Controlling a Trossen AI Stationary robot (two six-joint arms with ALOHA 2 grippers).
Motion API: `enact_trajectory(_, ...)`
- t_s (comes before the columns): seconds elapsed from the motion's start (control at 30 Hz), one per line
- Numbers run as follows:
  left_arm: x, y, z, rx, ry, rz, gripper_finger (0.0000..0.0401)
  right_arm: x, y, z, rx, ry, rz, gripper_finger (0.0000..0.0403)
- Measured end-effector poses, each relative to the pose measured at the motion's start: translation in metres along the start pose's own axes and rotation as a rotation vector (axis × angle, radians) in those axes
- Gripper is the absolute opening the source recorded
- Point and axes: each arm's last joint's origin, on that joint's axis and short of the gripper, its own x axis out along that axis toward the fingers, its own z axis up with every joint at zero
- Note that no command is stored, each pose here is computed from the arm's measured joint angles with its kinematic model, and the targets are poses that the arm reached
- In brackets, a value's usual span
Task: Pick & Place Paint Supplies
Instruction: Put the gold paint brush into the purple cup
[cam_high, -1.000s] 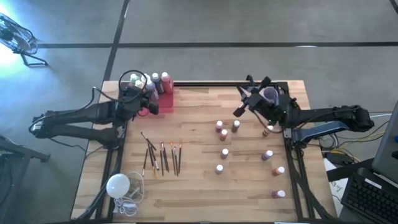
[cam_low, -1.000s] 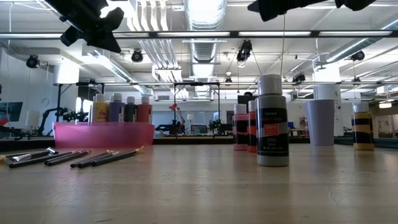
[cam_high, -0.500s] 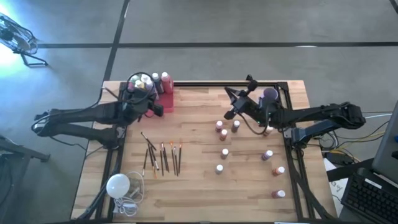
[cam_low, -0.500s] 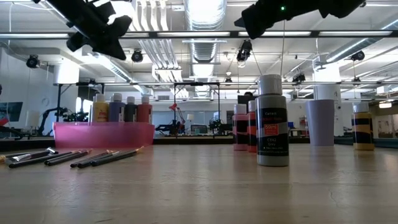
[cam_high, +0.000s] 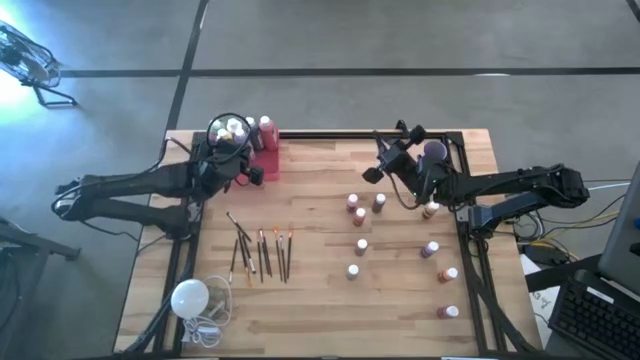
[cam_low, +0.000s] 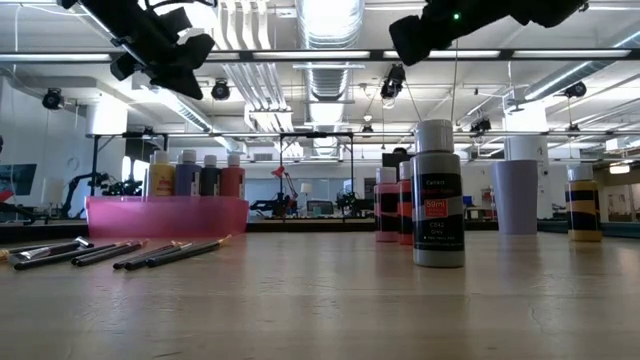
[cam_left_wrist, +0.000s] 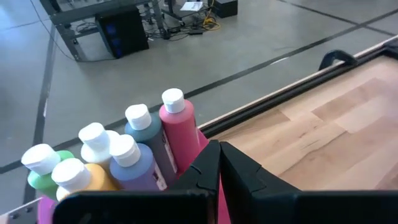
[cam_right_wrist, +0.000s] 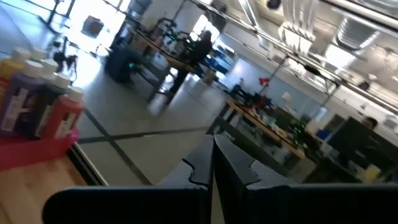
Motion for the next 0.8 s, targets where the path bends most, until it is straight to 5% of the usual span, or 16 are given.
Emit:
enact_trajectory(0.37, 0.003, 0.003, 0.001, 0.009, 0.002, 0.02, 0.0014, -0.001, 0.0, 0.001, 0.014, -0.023, 0.03, 0.0008)
enact_trajectory(0.8, 0.003, 0.002, -0.001, -0.031, 0.008, 0.011, 0.0014, -0.006, 0.013, 0.009, 0.056, -0.293, 0.526, 0.0008)
